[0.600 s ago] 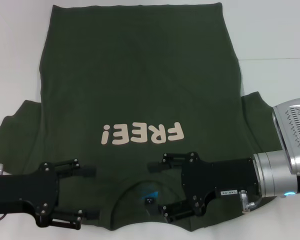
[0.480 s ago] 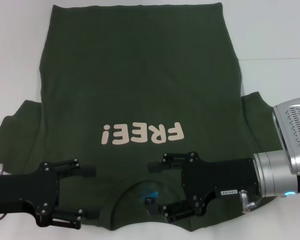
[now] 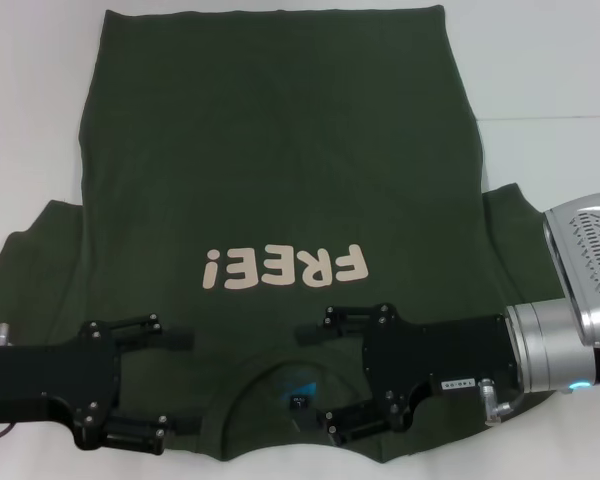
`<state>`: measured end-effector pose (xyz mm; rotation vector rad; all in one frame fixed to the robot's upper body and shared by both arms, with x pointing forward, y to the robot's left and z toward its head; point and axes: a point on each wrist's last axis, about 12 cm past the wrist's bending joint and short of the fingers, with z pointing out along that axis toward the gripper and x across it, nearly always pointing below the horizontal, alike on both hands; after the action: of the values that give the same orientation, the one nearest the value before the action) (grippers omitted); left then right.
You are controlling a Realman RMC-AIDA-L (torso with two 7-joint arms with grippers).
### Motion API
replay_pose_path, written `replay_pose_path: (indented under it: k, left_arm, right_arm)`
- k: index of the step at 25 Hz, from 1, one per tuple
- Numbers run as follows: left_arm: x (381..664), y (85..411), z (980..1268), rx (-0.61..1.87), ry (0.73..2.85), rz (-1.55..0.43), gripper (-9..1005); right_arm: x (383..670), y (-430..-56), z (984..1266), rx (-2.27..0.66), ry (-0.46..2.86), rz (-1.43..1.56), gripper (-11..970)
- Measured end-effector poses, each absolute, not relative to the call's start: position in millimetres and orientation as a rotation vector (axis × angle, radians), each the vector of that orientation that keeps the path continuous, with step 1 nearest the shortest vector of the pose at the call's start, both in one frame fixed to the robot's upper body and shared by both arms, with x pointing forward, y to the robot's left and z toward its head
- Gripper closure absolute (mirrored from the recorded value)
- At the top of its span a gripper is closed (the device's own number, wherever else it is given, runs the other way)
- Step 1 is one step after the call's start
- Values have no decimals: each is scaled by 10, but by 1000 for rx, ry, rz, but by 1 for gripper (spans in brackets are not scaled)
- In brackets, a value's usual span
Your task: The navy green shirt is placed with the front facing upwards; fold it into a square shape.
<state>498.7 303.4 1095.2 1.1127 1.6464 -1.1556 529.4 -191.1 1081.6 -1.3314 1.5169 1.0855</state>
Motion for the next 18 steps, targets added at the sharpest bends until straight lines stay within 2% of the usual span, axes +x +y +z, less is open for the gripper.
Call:
replay_pose_path:
  k: [5,9,18]
  left_arm:
    - [4994,3031,10957,1115,1644,-1154,63]
    - [5000,3026,10960,1116,1643,-1155,62]
    - [5026,2987,10946,1109,1647,-1149,63]
  right_arm:
    - [5336,-1922,10833,-1308,1541,1072,59]
    - [5539,-2029,10903,-1176,1635,943,59]
    - [6002,-2579,11281,-797,1880,548,61]
